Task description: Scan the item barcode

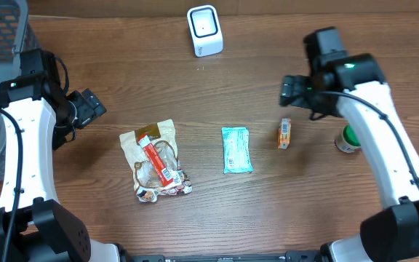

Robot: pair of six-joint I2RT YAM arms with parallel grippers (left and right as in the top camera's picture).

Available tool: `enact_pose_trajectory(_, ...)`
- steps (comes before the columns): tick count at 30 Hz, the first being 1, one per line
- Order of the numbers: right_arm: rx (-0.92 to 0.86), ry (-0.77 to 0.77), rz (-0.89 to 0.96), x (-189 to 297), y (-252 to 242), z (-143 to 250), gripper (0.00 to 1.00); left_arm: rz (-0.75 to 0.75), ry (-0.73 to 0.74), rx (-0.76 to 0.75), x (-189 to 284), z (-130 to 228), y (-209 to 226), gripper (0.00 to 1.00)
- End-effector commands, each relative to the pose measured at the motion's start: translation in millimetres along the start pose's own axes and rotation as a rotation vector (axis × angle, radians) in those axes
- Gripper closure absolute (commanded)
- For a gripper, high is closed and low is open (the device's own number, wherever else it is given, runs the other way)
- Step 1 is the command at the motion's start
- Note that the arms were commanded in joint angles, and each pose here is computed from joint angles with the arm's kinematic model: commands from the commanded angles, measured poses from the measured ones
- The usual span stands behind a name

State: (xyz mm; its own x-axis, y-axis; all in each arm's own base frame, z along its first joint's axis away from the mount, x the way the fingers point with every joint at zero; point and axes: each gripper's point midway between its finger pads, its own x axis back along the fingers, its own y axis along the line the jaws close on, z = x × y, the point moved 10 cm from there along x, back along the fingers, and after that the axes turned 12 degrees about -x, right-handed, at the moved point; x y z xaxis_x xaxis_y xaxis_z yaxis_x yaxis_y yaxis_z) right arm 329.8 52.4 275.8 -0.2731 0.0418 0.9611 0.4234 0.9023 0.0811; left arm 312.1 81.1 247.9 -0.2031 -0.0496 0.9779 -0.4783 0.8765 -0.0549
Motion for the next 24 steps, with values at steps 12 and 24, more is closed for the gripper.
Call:
enact_pose_trajectory(12, -0.054, -0.001, 0.024, -3.1, -16.6, -11.3, 0.00, 0.003, -0.021, -0.025, 5.0, -3.3, -2.9, 0.00)
enact_pose_trajectory(24, -0.054, -0.001, 0.024, -3.1, -16.6, -11.3, 0.00, 0.003, -0.021, -0.025, 5.0, -3.3, -2.9, 0.00)
